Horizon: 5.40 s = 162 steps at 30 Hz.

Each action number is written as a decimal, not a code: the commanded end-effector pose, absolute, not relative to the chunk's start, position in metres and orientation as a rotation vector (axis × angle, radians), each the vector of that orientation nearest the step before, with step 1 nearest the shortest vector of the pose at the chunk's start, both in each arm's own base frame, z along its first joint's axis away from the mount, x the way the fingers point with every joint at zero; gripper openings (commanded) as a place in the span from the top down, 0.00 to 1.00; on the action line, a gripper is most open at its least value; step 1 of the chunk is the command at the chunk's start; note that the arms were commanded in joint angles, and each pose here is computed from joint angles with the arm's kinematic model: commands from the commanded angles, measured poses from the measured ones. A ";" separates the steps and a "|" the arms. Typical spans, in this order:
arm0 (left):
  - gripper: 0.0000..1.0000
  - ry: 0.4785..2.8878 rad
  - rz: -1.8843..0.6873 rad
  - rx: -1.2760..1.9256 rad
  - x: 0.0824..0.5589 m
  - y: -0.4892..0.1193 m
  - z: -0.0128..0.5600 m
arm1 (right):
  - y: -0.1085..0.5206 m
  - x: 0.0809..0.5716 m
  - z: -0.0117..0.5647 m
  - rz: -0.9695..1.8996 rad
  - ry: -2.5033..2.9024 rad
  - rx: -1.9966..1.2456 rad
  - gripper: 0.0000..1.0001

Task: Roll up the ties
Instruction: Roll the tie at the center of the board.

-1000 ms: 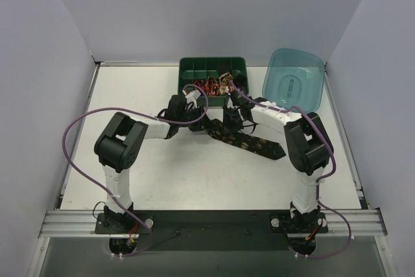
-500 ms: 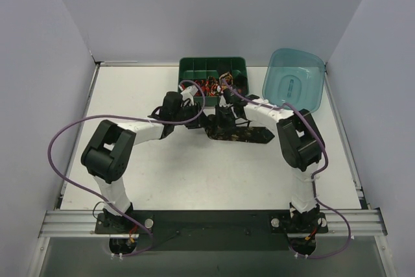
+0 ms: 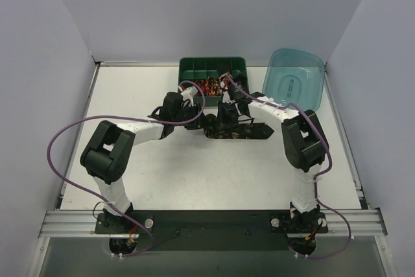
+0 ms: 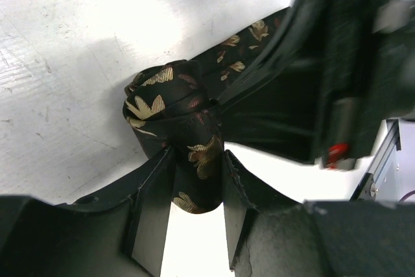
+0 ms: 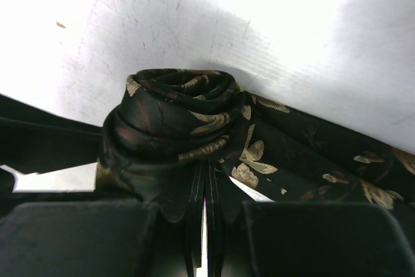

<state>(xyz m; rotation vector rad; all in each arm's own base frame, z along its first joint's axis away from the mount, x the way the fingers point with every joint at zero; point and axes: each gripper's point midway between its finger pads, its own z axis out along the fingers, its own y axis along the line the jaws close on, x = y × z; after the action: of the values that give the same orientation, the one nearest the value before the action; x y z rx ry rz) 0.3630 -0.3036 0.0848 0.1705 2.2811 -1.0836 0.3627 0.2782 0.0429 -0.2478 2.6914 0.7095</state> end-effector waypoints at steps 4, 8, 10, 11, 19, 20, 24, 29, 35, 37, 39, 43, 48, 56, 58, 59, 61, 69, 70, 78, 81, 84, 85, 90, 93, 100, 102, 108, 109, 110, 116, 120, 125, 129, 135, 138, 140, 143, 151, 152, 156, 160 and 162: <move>0.55 2.269 -1.025 0.214 0.371 -0.311 0.095 | 0.247 0.373 0.066 0.685 2.656 -0.166 1.00; 0.54 2.281 -0.971 0.242 0.373 -0.317 0.099 | 0.242 0.372 0.055 0.656 2.683 -0.145 1.00; 0.54 2.285 -0.949 0.256 0.375 -0.320 0.103 | 0.245 0.371 0.050 0.670 2.696 -0.148 1.00; 0.53 2.291 -0.937 0.261 0.374 -0.322 0.101 | 0.246 0.369 0.044 0.672 2.711 -0.145 1.00; 0.51 2.339 -0.879 0.326 0.368 -0.337 0.097 | 0.260 0.366 0.032 0.712 2.730 -0.151 1.00; 0.50 2.339 -0.883 0.333 0.368 -0.340 0.096 | 0.258 0.365 0.029 0.709 2.741 -0.148 1.00; 0.50 2.350 -0.888 0.358 0.365 -0.350 0.091 | 0.252 0.359 0.024 0.697 2.770 -0.134 1.00; 0.49 2.371 -0.868 0.378 0.362 -0.358 0.083 | 0.234 0.350 0.033 0.666 2.778 -0.092 1.00; 0.47 2.396 -0.801 0.412 0.363 -0.366 0.081 | 0.217 0.345 0.051 0.615 2.769 -0.070 1.00; 0.46 2.403 -0.789 0.418 0.364 -0.368 0.082 | 0.209 0.345 0.054 0.585 2.774 -0.052 1.00; 0.46 2.424 -0.774 0.432 0.362 -0.371 0.076 | 0.202 0.345 0.057 0.568 2.774 -0.036 1.00; 0.45 2.452 -0.759 0.449 0.360 -0.377 0.068 | 0.187 0.348 0.061 0.527 2.763 0.008 1.00; 0.43 2.464 -0.753 0.468 0.359 -0.385 0.062 | 0.174 0.350 0.066 0.502 2.752 0.042 1.00; 0.32 2.399 -0.772 0.466 0.362 -0.388 0.082 | 0.180 0.358 0.073 0.530 2.728 0.021 1.00; 0.30 2.349 -0.785 0.456 0.363 -0.387 0.098 | 0.180 0.362 0.075 0.532 2.721 0.014 1.00; 0.29 2.329 -0.789 0.447 0.366 -0.385 0.105 | 0.182 0.366 0.080 0.539 2.706 0.010 1.00; 0.27 2.274 -0.813 0.441 0.368 -0.385 0.125 | 0.185 0.369 0.085 0.554 2.692 0.003 1.00; 0.27 2.174 -0.863 0.418 0.368 -0.369 0.169 | 0.200 0.396 0.102 0.601 2.635 -0.031 1.00; 0.32 2.177 -0.863 0.418 0.364 -0.364 0.170 | 0.200 0.400 0.098 0.590 2.641 -0.027 1.00; 1.00 2.273 -0.817 0.477 0.333 -0.338 0.129 | 0.214 0.430 0.075 0.549 2.668 -0.046 1.00; 1.00 2.296 -0.816 0.504 0.320 -0.334 0.111 | 0.220 0.438 0.068 0.518 2.683 -0.065 1.00; 1.00 2.298 -0.823 0.535 0.308 -0.335 0.098 | 0.222 0.444 0.061 0.496 2.692 -0.064 1.00; 1.00 2.302 -0.825 0.551 0.306 -0.336 0.095 | 0.222 0.445 0.057 0.491 2.699 -0.065 1.00; 1.00 2.332 -0.812 0.610 0.298 -0.348 0.074 | 0.223 0.449 0.049 0.469 2.708 -0.062 1.00; 1.00 2.347 -0.807 0.616 0.300 -0.354 0.063 | 0.226 0.447 0.043 0.470 2.723 -0.072 1.00; 1.00 2.339 -0.821 0.614 0.313 -0.370 0.047 | 0.233 0.439 0.031 0.473 2.756 -0.097 1.00; 1.00 2.336 -0.808 0.603 0.318 -0.372 0.043 | 0.234 0.438 0.030 0.479 2.761 -0.105 1.00; 1.00 2.311 -0.793 0.571 0.332 -0.378 0.043 | 0.241 0.430 0.029 0.501 2.772 -0.142 1.00; 1.00 2.304 -0.797 0.570 0.335 -0.381 0.046 | 0.243 0.427 0.029 0.505 2.776 -0.151 1.00; 1.00 2.309 -0.786 0.566 0.337 -0.381 0.045 | 0.243 0.427 0.029 0.506 2.777 -0.153 1.00; 1.00 2.291 -0.746 0.537 0.350 -0.382 0.050 | 0.246 0.418 0.024 0.517 2.802 -0.183 1.00; 1.00 2.288 -0.726 0.520 0.356 -0.381 0.053 | 0.248 0.414 0.026 0.535 2.807 -0.196 1.00; 1.00 2.299 -0.712 0.512 0.359 -0.380 0.051 | 0.252 0.406 0.027 0.572 2.822 -0.234 1.00; 1.00 2.306 -0.708 0.508 0.360 -0.379 0.048 | 0.256 0.396 0.029 0.592 2.832 -0.276 1.00; 1.00 2.333 -0.686 0.502 0.359 -0.374 0.039 | 0.258 0.382 0.031 0.600 2.851 -0.336 1.00; 1.00 2.316 -0.693 0.512 0.356 -0.373 0.043 | 0.255 0.387 0.034 0.569 2.842 -0.311 1.00; 1.00 2.305 -0.686 0.514 0.353 -0.370 0.044 | 0.250 0.394 0.035 0.541 2.831 -0.281 1.00; 1.00 2.272 -0.677 0.518 0.349 -0.365 0.053 | 0.250 0.408 0.043 0.540 2.802 -0.243 1.00; 1.00 2.195 -0.697 0.518 0.337 -0.353 0.075 | 0.257 0.433 0.068 0.568 2.722 -0.206 1.00; 1.00 2.187 -0.703 0.519 0.336 -0.353 0.077 | 0.257 0.434 0.067 0.568 2.724 -0.204 1.00; 1.00 2.205 -0.719 0.533 0.331 -0.354 0.071 | 0.260 0.437 0.063 0.579 2.723 -0.196 1.00; 1.00 2.234 -0.724 0.538 0.328 -0.355 0.062 | 0.262 0.437 0.051 0.583 2.745 -0.196 1.00; 1.00 2.247 -0.722 0.541 0.326 -0.354 0.058 | 0.265 0.436 0.044 0.593 2.762 -0.196 1.00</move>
<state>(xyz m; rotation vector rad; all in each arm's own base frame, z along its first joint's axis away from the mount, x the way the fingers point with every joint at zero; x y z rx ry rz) 0.3232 -0.3461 0.0478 0.5245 2.2969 -0.6864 0.4357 0.2621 0.0484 -0.2238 2.7282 0.5802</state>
